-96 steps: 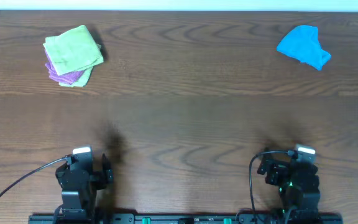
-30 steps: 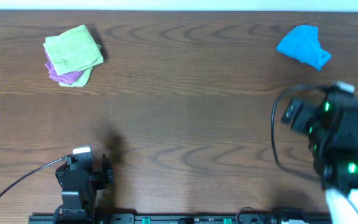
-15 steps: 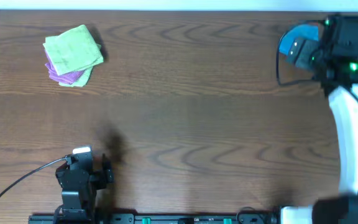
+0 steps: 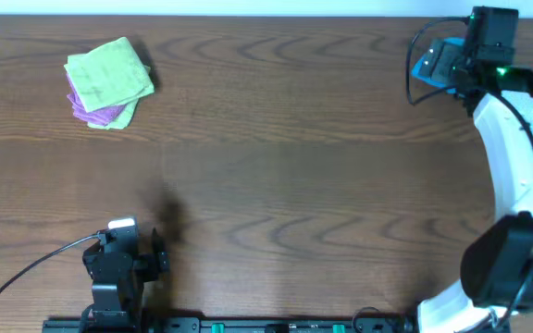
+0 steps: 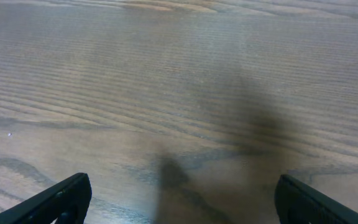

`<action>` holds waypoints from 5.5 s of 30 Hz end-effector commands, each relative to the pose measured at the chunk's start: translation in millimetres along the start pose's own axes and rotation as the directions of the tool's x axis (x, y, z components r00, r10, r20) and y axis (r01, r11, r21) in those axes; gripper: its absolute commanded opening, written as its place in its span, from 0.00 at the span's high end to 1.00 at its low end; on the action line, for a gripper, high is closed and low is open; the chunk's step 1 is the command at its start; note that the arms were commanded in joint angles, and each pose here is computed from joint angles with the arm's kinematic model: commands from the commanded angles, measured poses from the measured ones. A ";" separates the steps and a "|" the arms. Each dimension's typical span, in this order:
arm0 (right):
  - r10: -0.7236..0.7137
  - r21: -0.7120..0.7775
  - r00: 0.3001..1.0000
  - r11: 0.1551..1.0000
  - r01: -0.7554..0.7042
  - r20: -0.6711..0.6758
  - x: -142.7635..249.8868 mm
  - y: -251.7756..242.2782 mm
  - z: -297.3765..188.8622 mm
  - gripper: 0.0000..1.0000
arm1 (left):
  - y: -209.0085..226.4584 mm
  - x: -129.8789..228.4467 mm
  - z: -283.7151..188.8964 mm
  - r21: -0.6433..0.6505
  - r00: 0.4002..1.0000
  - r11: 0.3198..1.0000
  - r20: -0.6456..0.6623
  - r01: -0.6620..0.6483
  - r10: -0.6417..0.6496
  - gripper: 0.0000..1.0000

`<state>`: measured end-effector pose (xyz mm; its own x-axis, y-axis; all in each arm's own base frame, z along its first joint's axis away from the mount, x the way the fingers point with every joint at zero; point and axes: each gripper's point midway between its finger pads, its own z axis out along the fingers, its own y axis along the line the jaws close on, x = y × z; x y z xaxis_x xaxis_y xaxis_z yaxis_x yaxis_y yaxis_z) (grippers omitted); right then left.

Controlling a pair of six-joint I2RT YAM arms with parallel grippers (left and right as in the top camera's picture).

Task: Fold the cloth
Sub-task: 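Reach the right gripper forward to the blue cloth at far right, then lower the right gripper and pinch a corner of the blue cloth, then lift the blue cloth and carry it left toward table center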

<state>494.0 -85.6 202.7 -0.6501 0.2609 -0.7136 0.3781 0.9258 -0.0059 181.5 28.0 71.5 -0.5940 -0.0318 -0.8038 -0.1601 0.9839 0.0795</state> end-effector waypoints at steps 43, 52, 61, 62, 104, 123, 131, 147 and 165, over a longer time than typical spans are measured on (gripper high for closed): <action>0.091 0.049 0.982 0.995 -0.084 -0.165 32.7 -68.1 172.7 0.29 | -0.2 8.6 3.4 0.000 1.000 1.000 -0.024 -0.020 0.020 0.05; 0.091 0.057 0.982 0.995 -0.083 -0.165 32.8 -69.5 172.7 0.53 | -0.2 8.6 3.4 0.000 1.000 1.000 -0.024 -0.020 0.020 0.05; 0.089 0.060 0.979 0.995 -0.080 -0.184 42.1 -69.9 180.5 0.52 | -0.2 8.5 3.4 0.000 1.000 1.000 -0.023 -0.020 0.020 0.05; 0.086 0.060 0.978 0.995 -0.076 -0.188 43.9 -69.9 182.0 0.55 | -0.2 8.6 3.4 0.000 1.000 1.000 -0.024 -0.020 0.020 0.05; -0.497 -0.382 0.859 0.822 0.422 -0.122 72.3 140.4 -193.8 0.99 | -0.2 8.5 3.4 0.000 1.000 1.000 -0.023 -0.020 0.020 0.05; -0.761 -0.708 0.647 0.485 0.513 -0.053 206.3 218.5 -337.6 0.99 | 0.4 8.5 3.3 -0.003 1.000 1.000 -0.023 -0.020 0.020 0.05; -0.665 -0.765 0.747 0.483 0.426 -0.004 190.2 193.7 -397.0 0.99 | 0.2 8.5 3.3 -0.002 1.000 1.000 -0.023 -0.020 0.020 0.05; -0.744 -0.777 0.668 0.431 0.458 -0.019 208.9 205.7 -384.3 0.99 | -4.8 8.9 3.4 0.027 1.000 0.999 -0.025 -0.019 0.020 0.05; -0.790 -0.813 0.610 0.314 0.490 0.062 221.5 249.3 -370.7 0.99 | -4.8 8.9 3.4 0.027 1.000 1.000 -0.025 -0.016 0.016 0.05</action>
<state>198.1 295.4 312.7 -0.6821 -0.5446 -0.4879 -0.7023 0.6738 0.2298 181.9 24.1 71.0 -0.5951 -0.0320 -0.8030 -0.1421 0.9877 0.0660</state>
